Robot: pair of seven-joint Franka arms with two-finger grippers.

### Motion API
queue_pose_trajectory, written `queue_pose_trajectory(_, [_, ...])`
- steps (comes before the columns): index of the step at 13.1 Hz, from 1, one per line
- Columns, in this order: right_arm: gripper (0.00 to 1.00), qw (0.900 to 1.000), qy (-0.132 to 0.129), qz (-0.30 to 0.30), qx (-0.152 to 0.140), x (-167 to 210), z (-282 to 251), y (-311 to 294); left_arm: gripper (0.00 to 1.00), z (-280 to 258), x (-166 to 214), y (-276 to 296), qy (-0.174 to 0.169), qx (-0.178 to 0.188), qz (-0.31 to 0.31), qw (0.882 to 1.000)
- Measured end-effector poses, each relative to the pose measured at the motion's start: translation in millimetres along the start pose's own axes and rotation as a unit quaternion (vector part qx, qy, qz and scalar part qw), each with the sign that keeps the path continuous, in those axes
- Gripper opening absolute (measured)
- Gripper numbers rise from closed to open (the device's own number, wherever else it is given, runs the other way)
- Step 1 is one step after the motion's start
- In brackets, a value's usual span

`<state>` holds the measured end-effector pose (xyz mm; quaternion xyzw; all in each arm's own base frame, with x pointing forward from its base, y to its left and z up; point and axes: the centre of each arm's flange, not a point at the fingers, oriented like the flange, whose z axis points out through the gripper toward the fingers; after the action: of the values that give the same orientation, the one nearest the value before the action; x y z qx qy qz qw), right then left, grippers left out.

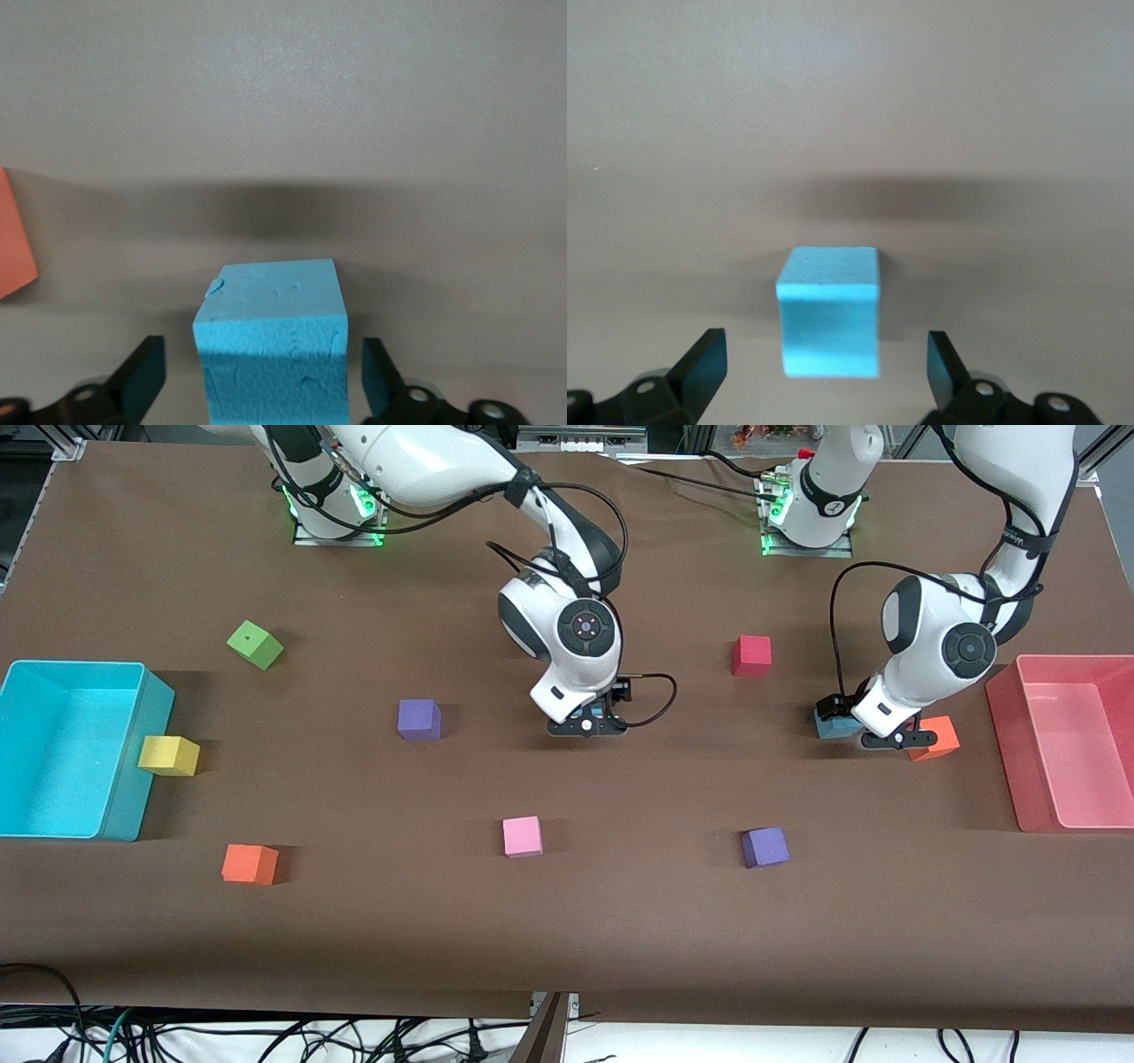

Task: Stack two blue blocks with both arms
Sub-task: 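Grasp the light blue cube with the left gripper while the right gripper carries its cube, then set the right cube down and open the right gripper while the left gripper approaches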

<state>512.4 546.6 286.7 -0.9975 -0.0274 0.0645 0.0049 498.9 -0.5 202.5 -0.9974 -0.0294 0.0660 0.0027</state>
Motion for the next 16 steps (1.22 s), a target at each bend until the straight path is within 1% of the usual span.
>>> queue_pose_trajectory(1, [1.0, 1.0, -0.002, -0.024, -0.001, 3.4, -16.8, 9.2, 0.95, 3.9, 0.1, 0.0, -0.001, 0.0, 0.0, 1.0])
queue_pose_trajectory(2, [1.0, 0.998, -0.003, -0.056, 0.003, 8.0, -30.8, 18.2, 0.86, 5.7, 0.1, 0.0, -0.002, 0.0, 0.0, 1.0])
queue_pose_trajectory(3, [1.0, 0.996, -0.004, -0.093, 0.013, 12.8, -40.5, 25.6, 0.73, 6.1, 0.1, 0.1, -0.002, 0.0, 0.0, 1.0])
queue_pose_trajectory(4, [1.0, 0.99, -0.01, -0.135, 0.03, 18.4, -45.1, 32.2, 0.61, 5.7, 0.3, 0.3, -0.001, 0.0, 0.0, 1.0])
queue_pose_trajectory(5, [1.0, 0.983, -0.015, -0.179, 0.049, 25.4, -46.3, 39.8, 0.56, 5.3, 0.3, 0.3, -0.001, 0.0, 0.0, 1.0])
queue_pose_trajectory(7, [1.0, 0.964, -0.01, -0.252, 0.085, 41.7, -49.2, 56.5, 0.56, 3.7, 0.8, 1.1, 0.001, 0.0, 0.001, 1.0])
queue_pose_trajectory(9, [1.0, 0.948, 0.014, -0.296, 0.116, 52.3, -47.4, 62.7, 0.56, -17.1, 4.8, 7.8, 0.014, -0.001, 0.007, 1.0])
queue_pose_trajectory(10, [1.0, 0.943, 0.03, -0.307, 0.122, 53.8, -40.1, 61.4, 0.56, -40.7, 6.0, 17.2, 0.017, -0.002, 0.016, 1.0])
queue_pose_trajectory(12, [1.0, 0.938, 0.066, -0.315, 0.127, 55.4, -20.0, 60.3, 0.56, -106.1, 4.7, 44.9, 0.019, -0.002, 0.037, 0.999])
queue_pose_trajectory(13, [1.0, 0.937, 0.08, -0.313, 0.133, 55.0, -9.2, 62.4, 0.56, -140.0, 1.9, 63.4, 0.019, -0.002, 0.045, 0.999])
queue_pose_trajectory(14, [1.0, 0.933, 0.092, -0.318, 0.141, 52.0, -0.4, 67.4, 0.56, -171.7, -0.5, 85.7, 0.021, -0.007, 0.051, 0.998])
queue_pose_trajectory(15, [1.0, 0.926, 0.102, -0.331, 0.15, 46.6, 6.1, 76.0, 0.56, -197.6, -3.1, 113.1, 0.027, -0.015, 0.058, 0.998])
queue_pose_trajectory(16, [1.0, 0.916, 0.106, -0.353, 0.161, 40.0, 10.4, 88.2, 0.56, -215.0, -7.1, 143.1, 0.034, -0.02, 0.062, 0.997])
